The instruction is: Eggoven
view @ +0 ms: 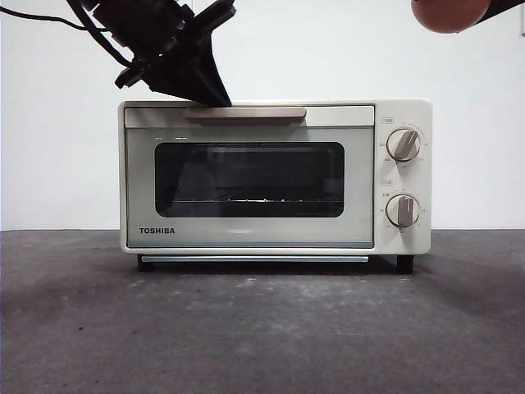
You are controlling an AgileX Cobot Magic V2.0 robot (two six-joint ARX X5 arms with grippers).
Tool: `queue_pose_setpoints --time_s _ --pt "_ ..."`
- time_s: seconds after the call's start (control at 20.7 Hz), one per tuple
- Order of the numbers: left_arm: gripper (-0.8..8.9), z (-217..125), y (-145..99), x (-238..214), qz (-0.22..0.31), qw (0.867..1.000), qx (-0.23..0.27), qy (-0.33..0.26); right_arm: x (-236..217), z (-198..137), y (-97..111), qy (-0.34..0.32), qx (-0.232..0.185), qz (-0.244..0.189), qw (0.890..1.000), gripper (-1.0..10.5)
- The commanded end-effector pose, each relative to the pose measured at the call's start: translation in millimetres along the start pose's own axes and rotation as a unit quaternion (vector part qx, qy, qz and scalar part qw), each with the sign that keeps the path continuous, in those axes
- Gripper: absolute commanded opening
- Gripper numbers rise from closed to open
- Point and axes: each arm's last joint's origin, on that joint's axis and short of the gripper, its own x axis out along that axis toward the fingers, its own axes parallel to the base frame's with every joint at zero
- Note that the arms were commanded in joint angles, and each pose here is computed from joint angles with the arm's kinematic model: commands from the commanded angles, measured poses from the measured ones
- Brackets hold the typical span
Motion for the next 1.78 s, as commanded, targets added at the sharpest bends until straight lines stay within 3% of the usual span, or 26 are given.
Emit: queue_pose_setpoints --time_s 0.05,0.58,1.16,1.4,1.59,1.78 --pt "0.07 -11 -6 13 -0.005 0.999 0.005 0.046 -2 5 3 -0.012 -0.010 0.006 1.000 0.0" --pt "0.07 -34 -54 16 -0.059 0.987 0.033 0.145 -2 5 3 -0.012 -0.013 0.006 1.000 0.0" --pt "0.07 -61 -91 6 -0.090 0.958 0.056 0.266 -2 6 3 -0.016 -0.013 0.007 1.000 0.0" --pt "0.07 -42 -86 -23 -0.087 0.972 0.052 0.214 5 9 4 -0.019 -0.009 0.007 1.000 0.0" --pt "0.07 -15 -70 -82 -0.068 0.990 0.035 0.122 29 15 4 -0.010 -0.001 0.010 1.000 0.0" --pt "0.07 -10 -53 -143 -0.033 0.998 0.017 0.054 73 20 3 0.003 0.006 0.007 1.000 0.0"
